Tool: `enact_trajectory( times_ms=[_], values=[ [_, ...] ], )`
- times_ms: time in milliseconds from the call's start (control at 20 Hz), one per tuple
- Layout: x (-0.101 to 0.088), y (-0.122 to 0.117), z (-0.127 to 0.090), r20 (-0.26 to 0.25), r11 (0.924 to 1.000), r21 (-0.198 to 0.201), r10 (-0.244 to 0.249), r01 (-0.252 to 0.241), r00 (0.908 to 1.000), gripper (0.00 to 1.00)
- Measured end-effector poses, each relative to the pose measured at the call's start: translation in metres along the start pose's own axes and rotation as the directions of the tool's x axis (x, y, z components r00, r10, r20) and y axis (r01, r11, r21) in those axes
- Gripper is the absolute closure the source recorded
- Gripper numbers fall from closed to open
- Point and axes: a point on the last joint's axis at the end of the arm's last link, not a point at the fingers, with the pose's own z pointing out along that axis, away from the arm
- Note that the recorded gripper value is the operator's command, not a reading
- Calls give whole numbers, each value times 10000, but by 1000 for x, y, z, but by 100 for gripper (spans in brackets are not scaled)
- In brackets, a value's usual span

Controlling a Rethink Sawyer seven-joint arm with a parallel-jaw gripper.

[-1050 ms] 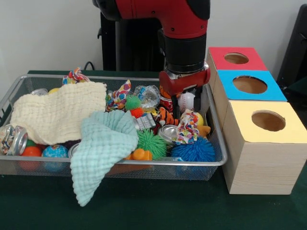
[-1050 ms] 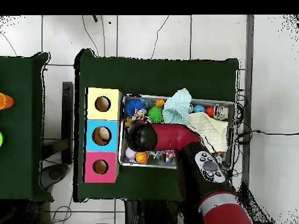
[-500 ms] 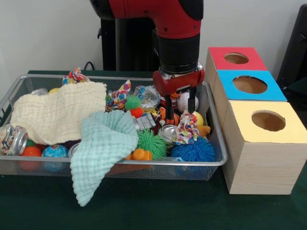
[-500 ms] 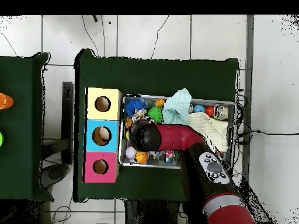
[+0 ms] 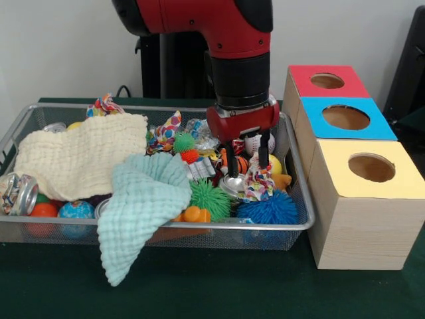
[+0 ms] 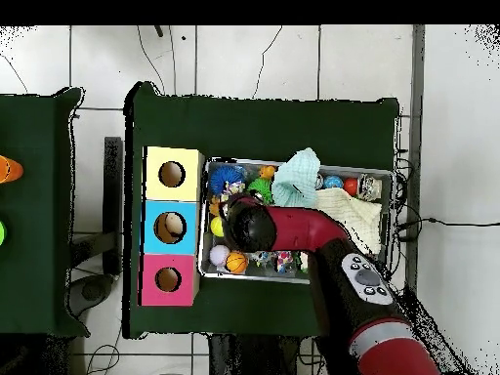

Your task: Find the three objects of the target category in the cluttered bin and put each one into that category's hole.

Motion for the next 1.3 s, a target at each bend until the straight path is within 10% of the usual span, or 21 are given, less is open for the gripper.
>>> enact_trajectory(
  times_ms=[550, 1300],
  values=[
    [-10, 0, 10, 690, 9995, -232, 234, -218, 9973, 0],
    [-4, 24, 19, 0, 9994, -232, -242, 242, 9997, 0]
  ],
)
